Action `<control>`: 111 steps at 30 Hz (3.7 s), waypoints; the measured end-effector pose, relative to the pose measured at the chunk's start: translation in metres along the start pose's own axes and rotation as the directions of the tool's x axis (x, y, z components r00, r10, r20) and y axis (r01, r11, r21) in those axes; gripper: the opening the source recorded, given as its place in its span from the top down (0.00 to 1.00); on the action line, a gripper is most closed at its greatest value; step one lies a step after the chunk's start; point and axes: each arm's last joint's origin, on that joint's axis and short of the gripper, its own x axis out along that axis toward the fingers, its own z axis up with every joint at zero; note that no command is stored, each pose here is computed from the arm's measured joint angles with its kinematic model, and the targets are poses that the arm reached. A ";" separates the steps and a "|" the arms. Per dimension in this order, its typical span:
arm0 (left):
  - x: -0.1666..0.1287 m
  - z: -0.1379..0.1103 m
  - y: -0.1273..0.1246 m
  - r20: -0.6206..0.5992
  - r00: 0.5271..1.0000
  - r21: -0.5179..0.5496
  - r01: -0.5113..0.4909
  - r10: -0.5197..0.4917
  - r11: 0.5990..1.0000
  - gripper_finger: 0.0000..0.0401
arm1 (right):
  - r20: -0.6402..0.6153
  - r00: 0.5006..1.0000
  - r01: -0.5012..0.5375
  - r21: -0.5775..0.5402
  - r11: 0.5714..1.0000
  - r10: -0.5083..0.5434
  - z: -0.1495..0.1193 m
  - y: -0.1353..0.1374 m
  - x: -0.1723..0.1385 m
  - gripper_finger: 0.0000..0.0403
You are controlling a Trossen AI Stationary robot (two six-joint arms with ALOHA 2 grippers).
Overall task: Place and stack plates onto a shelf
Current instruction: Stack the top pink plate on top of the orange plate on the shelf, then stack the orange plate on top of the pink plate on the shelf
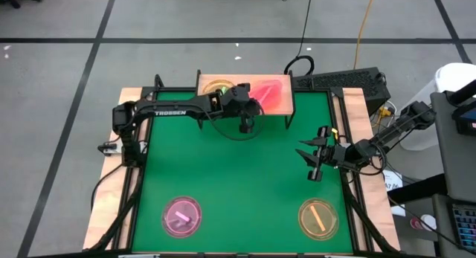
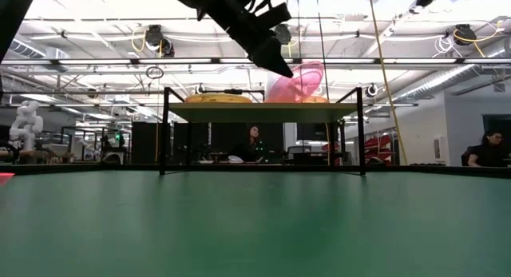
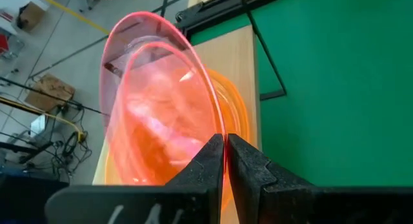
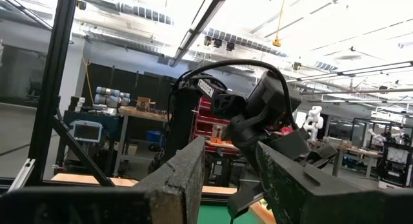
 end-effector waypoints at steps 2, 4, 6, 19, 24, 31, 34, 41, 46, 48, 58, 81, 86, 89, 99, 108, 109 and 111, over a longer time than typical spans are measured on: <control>0.000 0.000 -0.001 0.000 1.000 0.002 0.002 -0.002 1.000 0.93 | 0.000 1.000 0.000 0.000 1.000 0.000 0.000 0.000 0.000 0.69; 0.000 0.001 -0.001 0.002 1.000 0.001 0.002 -0.002 1.000 0.93 | 0.000 1.000 0.000 0.000 1.000 0.000 0.000 0.000 0.000 0.69; 0.000 0.001 -0.001 0.002 1.000 -0.002 0.002 -0.002 1.000 0.93 | 0.000 1.000 0.000 0.000 1.000 0.000 0.000 0.000 0.000 0.69; 0.000 0.000 0.000 -0.004 1.000 -0.019 -0.009 0.009 1.000 0.81 | 0.000 1.000 0.000 0.000 1.000 0.000 0.000 0.000 0.000 0.69; -0.019 0.009 0.006 0.032 0.999 -0.034 -0.033 0.034 0.999 0.81 | -0.006 1.000 -0.003 -0.003 1.000 0.003 -0.001 0.000 0.000 0.69; -0.099 0.032 0.015 0.116 0.993 -0.112 -0.022 0.035 0.994 0.81 | -0.079 0.994 0.072 -0.024 0.997 -0.074 -0.005 -0.001 0.000 0.69; -0.134 0.037 0.013 0.144 0.989 -0.150 0.007 0.015 0.989 0.81 | -0.123 0.986 0.110 0.001 0.994 -0.109 -0.009 -0.001 0.000 0.69; -0.171 0.035 -0.016 0.186 0.979 -0.147 0.112 -0.084 0.983 0.81 | -0.245 0.968 0.044 -0.061 0.997 -0.057 -0.004 0.008 0.011 0.69; -0.171 0.017 -0.049 0.233 0.963 -0.154 0.173 -0.134 0.973 0.81 | -0.407 0.913 0.000 -0.034 0.999 -0.014 0.009 0.013 0.024 0.69; -0.170 0.005 -0.061 0.232 0.960 -0.140 0.190 -0.155 0.972 0.81 | -0.454 0.890 -0.031 0.009 0.999 0.032 0.013 0.014 0.027 0.69; -0.195 -0.044 -0.076 0.452 0.891 -0.272 0.180 -0.039 0.945 0.81 | -0.741 0.516 -0.099 0.446 0.889 0.429 -0.010 0.013 0.009 0.69; -0.181 -0.082 -0.100 0.531 0.847 -0.318 0.206 -0.006 0.925 0.81 | -0.702 -0.113 0.430 0.603 0.672 0.703 -0.098 0.020 -0.056 0.69; -0.181 -0.082 -0.100 0.529 0.849 -0.318 0.207 -0.008 0.925 0.81 | -0.683 -0.114 0.402 0.632 0.662 0.721 -0.103 0.020 -0.061 0.69; -0.181 -0.082 -0.101 0.524 0.852 -0.317 0.209 -0.013 0.925 0.81 | -0.670 -0.130 0.393 0.642 0.659 0.731 -0.105 0.020 -0.064 0.69; -0.180 -0.083 -0.101 0.520 0.854 -0.317 0.210 -0.016 0.925 0.81 | -0.650 -0.124 0.392 0.661 0.639 0.749 -0.112 0.025 -0.073 0.70; -0.180 -0.083 -0.101 0.521 0.854 -0.322 0.214 -0.016 0.922 0.81 | -0.655 -0.143 0.410 0.643 0.647 0.742 -0.115 0.026 -0.075 0.91; -0.180 -0.083 -0.101 0.521 0.854 -0.322 0.214 -0.016 0.922 0.81 | -0.651 -0.140 0.404 0.650 0.644 0.746 -0.114 0.026 -0.075 0.95; -0.180 -0.083 -0.101 0.521 0.854 -0.322 0.214 -0.016 0.922 0.81 | -0.641 -0.121 0.380 0.676 0.632 0.758 -0.114 0.027 -0.073 0.98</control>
